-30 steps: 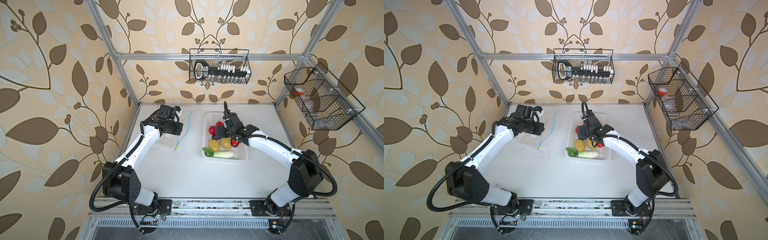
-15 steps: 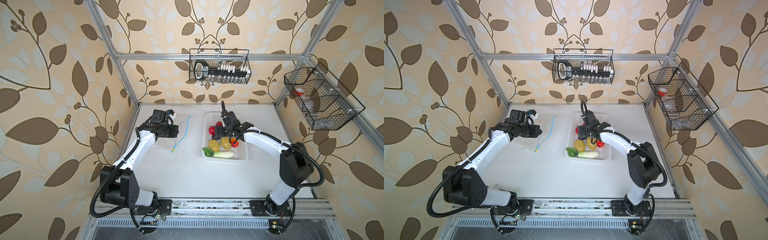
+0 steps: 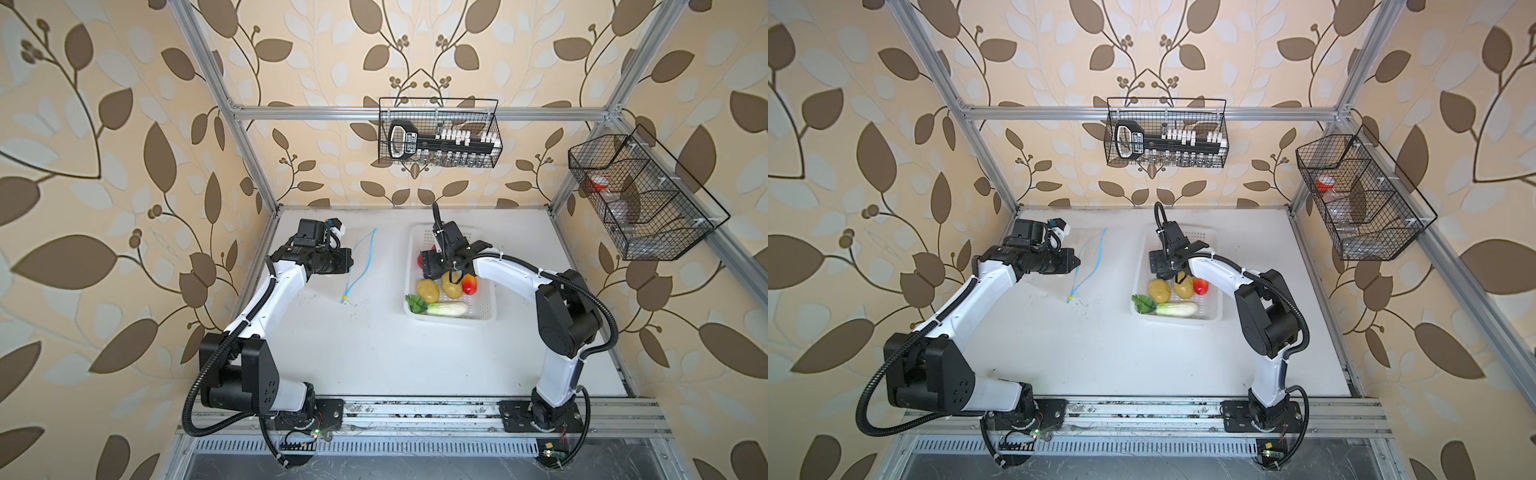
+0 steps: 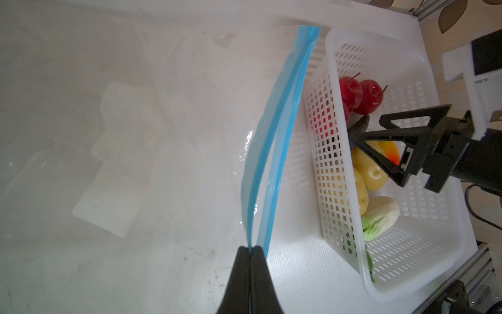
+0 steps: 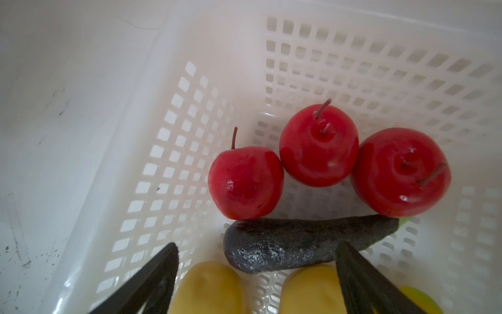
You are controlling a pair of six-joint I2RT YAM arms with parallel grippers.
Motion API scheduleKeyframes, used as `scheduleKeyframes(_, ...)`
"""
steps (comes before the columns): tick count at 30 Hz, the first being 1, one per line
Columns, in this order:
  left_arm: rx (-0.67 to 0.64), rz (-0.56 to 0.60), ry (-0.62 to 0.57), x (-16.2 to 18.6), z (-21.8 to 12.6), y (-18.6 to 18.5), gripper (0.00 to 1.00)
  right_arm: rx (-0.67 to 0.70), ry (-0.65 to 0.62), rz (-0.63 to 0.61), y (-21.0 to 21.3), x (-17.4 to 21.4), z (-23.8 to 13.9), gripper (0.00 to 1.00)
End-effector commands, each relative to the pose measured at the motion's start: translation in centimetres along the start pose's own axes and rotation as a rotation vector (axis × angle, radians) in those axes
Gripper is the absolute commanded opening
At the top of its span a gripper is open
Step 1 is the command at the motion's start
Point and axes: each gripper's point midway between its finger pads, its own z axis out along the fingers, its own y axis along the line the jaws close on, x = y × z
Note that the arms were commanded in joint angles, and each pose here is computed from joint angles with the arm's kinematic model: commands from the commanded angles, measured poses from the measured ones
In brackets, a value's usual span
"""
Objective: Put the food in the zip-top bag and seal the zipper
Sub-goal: 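Lower the right gripper into the basket around a red apple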
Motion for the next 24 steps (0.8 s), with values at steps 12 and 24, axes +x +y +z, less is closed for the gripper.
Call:
scheduleKeyframes(12, 0.05, -0.037, -0.017, 0.1, -0.1, 0.4, 0.0, -0.049, 0.005, 0.015, 1.2, -1.9, 2.7, 0.86)
scheduleKeyframes(24, 0.031, -0.066, -0.038, 0.2, 0.2, 2.1, 0.0, -0.063, 0.038, 0.015, 1.4, -1.5, 3.4, 0.78)
